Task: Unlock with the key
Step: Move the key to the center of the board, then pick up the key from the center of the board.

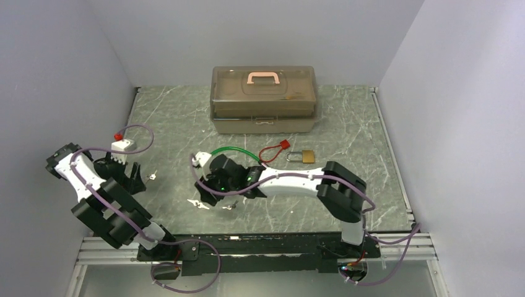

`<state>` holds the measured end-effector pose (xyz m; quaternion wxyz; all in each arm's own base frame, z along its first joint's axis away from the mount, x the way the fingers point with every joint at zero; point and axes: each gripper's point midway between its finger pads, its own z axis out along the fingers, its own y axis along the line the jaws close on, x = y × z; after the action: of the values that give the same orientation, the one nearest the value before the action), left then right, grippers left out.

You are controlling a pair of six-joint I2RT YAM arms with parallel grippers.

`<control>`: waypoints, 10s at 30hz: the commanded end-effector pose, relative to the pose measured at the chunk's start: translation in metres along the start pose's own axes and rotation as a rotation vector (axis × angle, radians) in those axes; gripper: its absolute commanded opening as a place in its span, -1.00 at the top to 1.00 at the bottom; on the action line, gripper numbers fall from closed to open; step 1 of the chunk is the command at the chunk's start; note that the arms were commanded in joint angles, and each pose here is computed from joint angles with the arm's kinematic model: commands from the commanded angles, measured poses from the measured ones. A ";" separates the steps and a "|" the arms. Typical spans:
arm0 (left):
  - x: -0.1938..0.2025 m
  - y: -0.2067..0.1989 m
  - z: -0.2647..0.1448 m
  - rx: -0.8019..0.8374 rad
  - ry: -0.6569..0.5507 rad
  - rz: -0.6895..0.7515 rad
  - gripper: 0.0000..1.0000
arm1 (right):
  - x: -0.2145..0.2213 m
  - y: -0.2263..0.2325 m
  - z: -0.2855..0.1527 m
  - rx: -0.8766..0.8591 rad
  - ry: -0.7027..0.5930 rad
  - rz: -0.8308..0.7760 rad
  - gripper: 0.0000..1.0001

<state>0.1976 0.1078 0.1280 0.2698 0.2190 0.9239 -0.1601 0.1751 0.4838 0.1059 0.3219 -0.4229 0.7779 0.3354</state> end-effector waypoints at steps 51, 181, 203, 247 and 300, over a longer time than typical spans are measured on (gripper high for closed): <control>0.068 -0.069 0.122 0.067 0.339 0.356 -0.20 | 0.125 -0.082 -0.030 0.501 0.116 -0.118 1.00; 0.002 -0.301 0.200 0.662 0.723 0.633 1.00 | 0.072 -0.173 -0.221 0.611 -0.405 0.385 0.72; -0.119 -0.349 0.182 0.767 0.525 0.649 0.08 | 0.080 -0.169 -0.226 0.584 -0.440 0.428 0.64; -0.113 -0.182 0.054 0.440 0.064 0.217 -0.98 | 0.126 -0.115 -0.084 0.407 0.086 0.044 0.23; -0.159 -0.315 0.055 0.836 -0.369 0.929 -0.98 | -0.061 0.002 -0.221 -0.170 -0.513 0.164 1.00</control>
<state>0.1877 -0.2198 0.2104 0.3171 0.6110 0.6000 -0.4075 0.1664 0.3266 0.2242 0.4410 -0.2865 0.7345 0.4289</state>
